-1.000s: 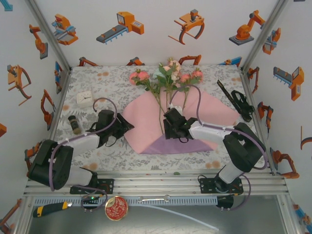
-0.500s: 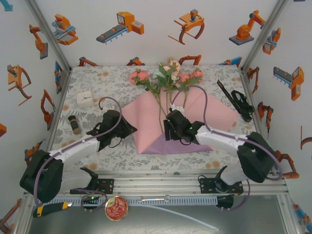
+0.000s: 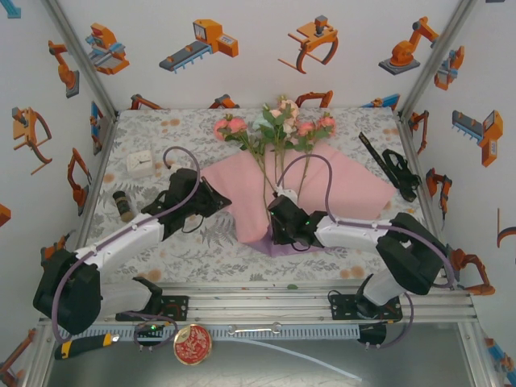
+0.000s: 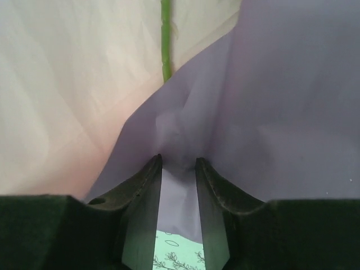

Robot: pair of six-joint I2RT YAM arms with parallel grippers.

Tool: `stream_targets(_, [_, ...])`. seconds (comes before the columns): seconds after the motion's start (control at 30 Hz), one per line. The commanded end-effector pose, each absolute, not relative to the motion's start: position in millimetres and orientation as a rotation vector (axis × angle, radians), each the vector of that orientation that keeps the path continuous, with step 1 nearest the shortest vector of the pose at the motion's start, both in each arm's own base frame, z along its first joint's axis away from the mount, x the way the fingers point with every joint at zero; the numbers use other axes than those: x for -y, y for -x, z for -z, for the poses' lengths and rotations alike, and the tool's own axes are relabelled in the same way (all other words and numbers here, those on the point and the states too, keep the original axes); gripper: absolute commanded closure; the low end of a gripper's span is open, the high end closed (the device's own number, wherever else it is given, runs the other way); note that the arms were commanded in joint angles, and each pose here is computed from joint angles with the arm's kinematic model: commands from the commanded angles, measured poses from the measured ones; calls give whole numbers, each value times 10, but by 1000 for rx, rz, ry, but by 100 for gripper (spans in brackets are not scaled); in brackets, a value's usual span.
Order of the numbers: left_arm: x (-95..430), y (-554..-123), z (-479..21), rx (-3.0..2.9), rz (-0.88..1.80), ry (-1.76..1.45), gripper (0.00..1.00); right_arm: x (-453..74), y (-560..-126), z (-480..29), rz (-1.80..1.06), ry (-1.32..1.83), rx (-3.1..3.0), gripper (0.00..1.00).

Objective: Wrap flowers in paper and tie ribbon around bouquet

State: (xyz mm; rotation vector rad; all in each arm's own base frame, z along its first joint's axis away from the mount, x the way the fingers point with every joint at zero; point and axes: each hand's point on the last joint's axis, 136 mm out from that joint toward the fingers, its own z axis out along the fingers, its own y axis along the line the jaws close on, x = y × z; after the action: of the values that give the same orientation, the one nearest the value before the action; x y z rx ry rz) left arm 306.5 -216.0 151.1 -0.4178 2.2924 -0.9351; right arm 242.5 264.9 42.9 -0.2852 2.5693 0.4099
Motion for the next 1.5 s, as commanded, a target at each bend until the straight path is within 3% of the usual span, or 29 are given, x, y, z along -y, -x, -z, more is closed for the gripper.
stream_targets(0.0, [2347,-3111,-1788,-2264,1031,378,99,-2655,-2486,-381,-380,272,-2558,59])
stream_targets(0.1, [2463,-3157,-1930,-2226,1077,337,99,-2645,-2472,-302,-358,282,-2580,55])
stream_targets(0.23, [2625,-3217,-2002,-2216,1114,284,99,-2635,-2454,-329,-364,289,-2580,60])
stream_targets(0.5, [2795,-3304,-1877,-2251,1127,266,99,-2443,-2337,-785,-574,234,-2501,59])
stream_targets(0.7, [2915,-3346,-1858,-2263,1136,248,100,-2515,-1955,-1168,-896,403,-2380,44])
stream_targets(0.87, [3056,-3390,-1896,-2257,1153,238,100,-2697,-1756,-1428,-1173,448,-2251,19])
stream_targets(1.07, [3411,-3409,-1896,-2263,1191,202,100,-2838,-1989,-1318,-1112,393,-2275,15])
stream_targets(1.17, [3526,-3422,-1857,-2267,1203,199,100,-2812,-2154,-1216,-1014,324,-2309,25])
stream_targets(1.3, [3593,-3477,-1871,-2250,1205,186,96,-2572,-2253,-923,-796,231,-2413,71])
stream_targets(1.33, [3612,-3485,-1894,-2237,1209,168,90,-2510,-2260,-862,-759,208,-2426,79])
stream_targets(1.4, [3636,-3493,-1988,-2202,1212,116,69,-2410,-2264,-772,-717,158,-2434,91])
stream_targets(1.47, [3571,-3494,-2126,-2153,1162,53,52,-2324,-2246,-684,-686,118,-2448,92])
